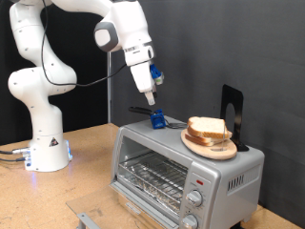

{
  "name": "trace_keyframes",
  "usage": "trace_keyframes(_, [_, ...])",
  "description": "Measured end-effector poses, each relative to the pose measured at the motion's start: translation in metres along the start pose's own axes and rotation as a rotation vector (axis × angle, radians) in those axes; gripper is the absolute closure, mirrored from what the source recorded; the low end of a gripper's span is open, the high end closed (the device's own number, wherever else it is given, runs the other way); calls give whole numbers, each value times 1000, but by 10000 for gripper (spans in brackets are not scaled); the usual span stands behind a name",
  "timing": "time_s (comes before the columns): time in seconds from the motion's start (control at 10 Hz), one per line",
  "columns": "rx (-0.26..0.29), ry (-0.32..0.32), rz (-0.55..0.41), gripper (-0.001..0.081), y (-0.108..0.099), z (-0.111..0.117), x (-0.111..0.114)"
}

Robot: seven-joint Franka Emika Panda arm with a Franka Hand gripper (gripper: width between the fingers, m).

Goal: Make a piece of toast with the oven

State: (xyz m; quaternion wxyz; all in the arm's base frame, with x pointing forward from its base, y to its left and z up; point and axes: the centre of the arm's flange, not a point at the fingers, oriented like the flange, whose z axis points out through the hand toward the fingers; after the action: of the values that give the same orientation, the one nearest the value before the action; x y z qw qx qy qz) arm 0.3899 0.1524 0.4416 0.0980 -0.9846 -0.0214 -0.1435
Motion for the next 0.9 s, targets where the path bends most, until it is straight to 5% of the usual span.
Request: trace_keyframes(0.9, [61, -25, -23, -2, 2, 43, -9])
